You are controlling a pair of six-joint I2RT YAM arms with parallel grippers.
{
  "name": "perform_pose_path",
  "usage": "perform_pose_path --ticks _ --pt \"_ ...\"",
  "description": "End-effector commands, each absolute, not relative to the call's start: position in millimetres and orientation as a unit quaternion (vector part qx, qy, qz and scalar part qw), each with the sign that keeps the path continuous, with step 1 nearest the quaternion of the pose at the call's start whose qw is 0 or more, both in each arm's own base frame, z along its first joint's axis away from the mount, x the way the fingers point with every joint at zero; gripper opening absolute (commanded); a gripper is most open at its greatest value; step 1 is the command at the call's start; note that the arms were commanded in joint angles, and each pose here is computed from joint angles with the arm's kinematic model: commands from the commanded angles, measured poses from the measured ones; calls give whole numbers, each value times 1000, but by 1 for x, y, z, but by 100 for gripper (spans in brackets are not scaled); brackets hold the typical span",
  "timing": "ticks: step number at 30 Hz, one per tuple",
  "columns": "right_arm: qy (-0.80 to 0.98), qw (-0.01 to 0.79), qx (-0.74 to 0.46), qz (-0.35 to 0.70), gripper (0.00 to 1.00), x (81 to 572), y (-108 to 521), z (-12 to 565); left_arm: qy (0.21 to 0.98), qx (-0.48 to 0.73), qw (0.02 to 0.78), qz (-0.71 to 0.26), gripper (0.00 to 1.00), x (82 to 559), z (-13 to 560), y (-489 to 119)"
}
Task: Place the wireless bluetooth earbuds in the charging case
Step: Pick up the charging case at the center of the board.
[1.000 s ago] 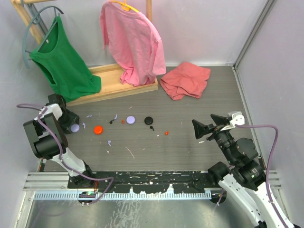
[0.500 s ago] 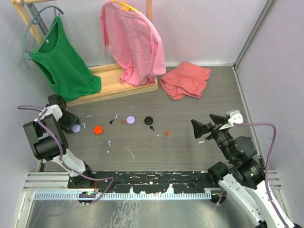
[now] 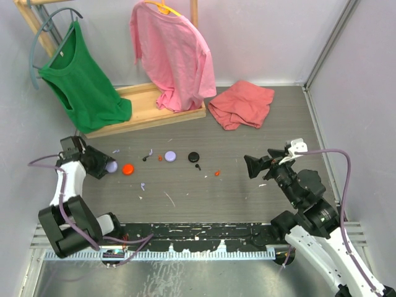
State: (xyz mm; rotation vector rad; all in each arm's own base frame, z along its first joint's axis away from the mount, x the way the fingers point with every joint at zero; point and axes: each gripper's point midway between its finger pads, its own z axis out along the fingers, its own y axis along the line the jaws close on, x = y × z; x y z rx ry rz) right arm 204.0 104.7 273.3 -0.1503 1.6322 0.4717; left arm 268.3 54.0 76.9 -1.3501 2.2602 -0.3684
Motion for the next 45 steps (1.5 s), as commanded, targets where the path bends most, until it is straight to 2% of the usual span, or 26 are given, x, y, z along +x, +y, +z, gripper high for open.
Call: perform_pose_path --ticks 1,8,15,28,45 --pt "719 642 -73 256 100 203 125 284 814 -460 274 -226 38 277 106 15" --pt "728 602 -119 306 100 214 163 253 813 -407 300 -288 37 279 123 -49" --pt "723 588 -149 330 100 232 191 228 783 -414 320 -337 35 277 131 -87" --pt "645 614 -167 422 99 246 254 223 739 -409 349 -407 32 285 162 -158" --pt "601 645 -176 437 83 247 314 219 707 -392 361 -464 30 293 199 -234"
